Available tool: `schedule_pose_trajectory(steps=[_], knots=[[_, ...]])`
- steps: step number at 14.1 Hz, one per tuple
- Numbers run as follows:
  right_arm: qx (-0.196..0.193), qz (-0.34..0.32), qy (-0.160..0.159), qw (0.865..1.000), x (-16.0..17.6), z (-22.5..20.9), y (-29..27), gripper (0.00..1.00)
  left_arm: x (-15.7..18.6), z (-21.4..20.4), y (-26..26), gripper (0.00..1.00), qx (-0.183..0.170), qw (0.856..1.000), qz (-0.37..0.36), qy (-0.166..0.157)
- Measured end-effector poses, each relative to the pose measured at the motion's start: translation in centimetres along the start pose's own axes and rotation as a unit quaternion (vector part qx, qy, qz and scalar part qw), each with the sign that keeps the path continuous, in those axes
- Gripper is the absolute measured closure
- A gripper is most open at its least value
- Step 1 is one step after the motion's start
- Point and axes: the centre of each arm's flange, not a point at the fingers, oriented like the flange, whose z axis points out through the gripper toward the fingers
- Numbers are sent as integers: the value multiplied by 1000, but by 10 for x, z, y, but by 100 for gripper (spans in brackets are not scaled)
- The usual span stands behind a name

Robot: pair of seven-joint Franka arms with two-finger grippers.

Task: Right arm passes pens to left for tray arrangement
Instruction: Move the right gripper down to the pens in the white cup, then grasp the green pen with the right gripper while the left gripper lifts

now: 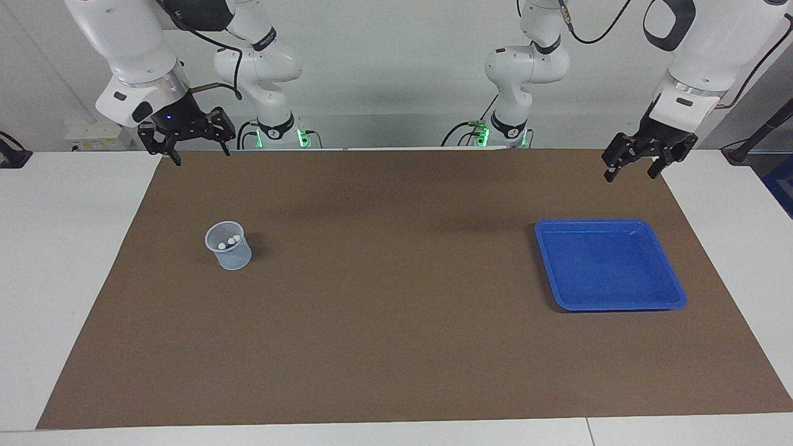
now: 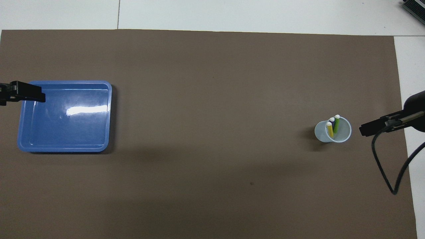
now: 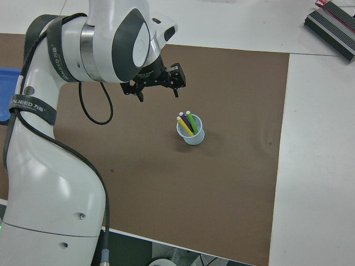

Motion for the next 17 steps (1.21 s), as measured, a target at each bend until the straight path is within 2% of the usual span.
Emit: schedule_pose_trajectory(steps=[5, 10, 17], knots=[[-2, -7, 7, 1000, 4, 17, -2, 0, 0, 0, -1, 0, 0, 1000, -1, 0], [-8, -8, 31, 999, 23, 81, 1, 0, 0, 0, -1, 0, 0, 1000, -1, 0], [-6, -4, 21, 1000, 59, 160, 14, 0, 2, 29, 2, 0, 0, 1000, 2, 2]])
